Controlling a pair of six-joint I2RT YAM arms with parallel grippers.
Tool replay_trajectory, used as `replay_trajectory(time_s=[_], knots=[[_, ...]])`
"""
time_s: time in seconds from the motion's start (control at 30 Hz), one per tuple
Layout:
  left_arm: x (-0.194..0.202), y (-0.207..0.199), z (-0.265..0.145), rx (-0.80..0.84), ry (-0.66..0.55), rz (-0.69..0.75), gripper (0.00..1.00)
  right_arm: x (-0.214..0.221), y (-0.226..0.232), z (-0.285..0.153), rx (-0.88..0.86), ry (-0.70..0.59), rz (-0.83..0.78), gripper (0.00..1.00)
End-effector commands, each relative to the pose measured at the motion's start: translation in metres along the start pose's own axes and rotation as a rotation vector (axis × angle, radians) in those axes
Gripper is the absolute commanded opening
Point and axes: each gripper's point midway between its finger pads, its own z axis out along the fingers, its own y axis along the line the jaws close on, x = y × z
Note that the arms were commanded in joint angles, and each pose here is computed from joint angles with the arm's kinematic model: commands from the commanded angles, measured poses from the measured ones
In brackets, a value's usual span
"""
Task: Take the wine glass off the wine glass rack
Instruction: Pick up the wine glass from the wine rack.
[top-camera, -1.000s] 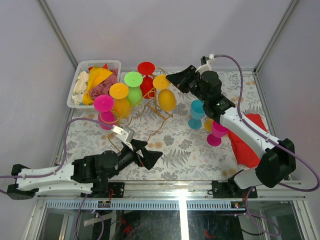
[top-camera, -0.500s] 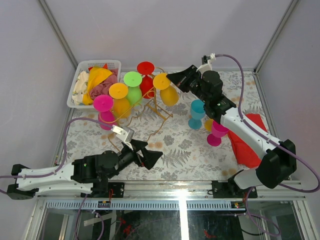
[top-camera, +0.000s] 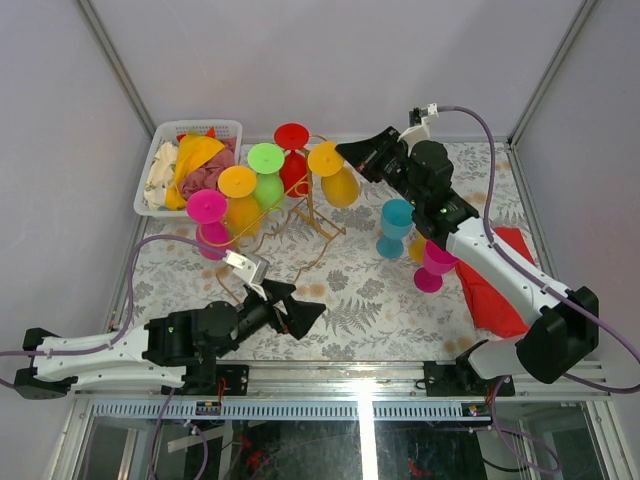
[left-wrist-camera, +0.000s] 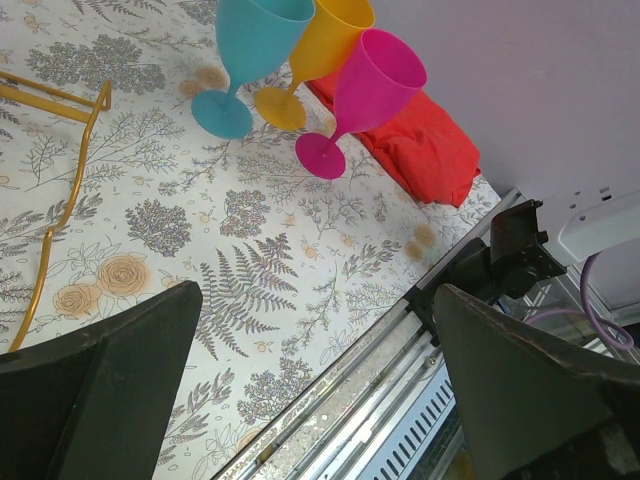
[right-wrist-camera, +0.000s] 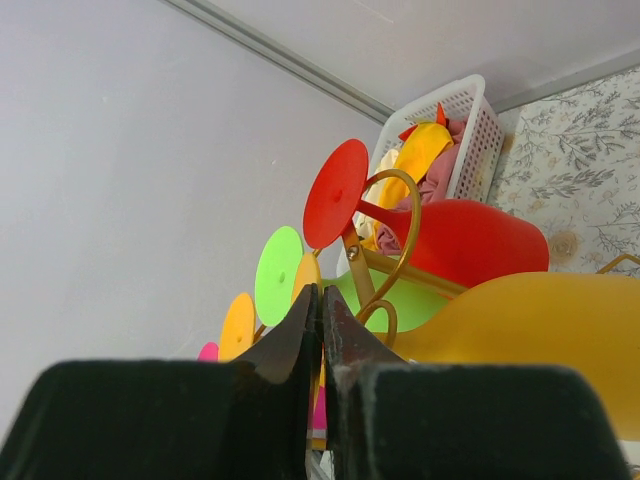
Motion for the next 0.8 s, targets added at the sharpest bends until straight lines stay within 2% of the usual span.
replay_trajectory(time_s=[0.0,0.2,0.43,0.77], knots=[[-0.018,-0.004,0.0,-0.003,-0.053,-0.038,1.0,-0.032,0.051,-0.011,-0.126,-0.096,-0.031,0.0],[-0.033,-0.002,-0.006,-0.023,-0.096,-0.082,1.0,-0.033,0.052,-0.01,-0.116,-0.093,-0.061,0.0],[-0.044,-0.01,-0.017,0.068,-0.151,-0.136,1.0,-0.039,0.054,-0.014,-0.107,-0.113,-0.108,0.0],[-0.047,-0.015,-0.021,0.098,-0.144,-0.133,1.0,-0.037,0.052,-0.023,-0.098,-0.103,-0.122,0.0]])
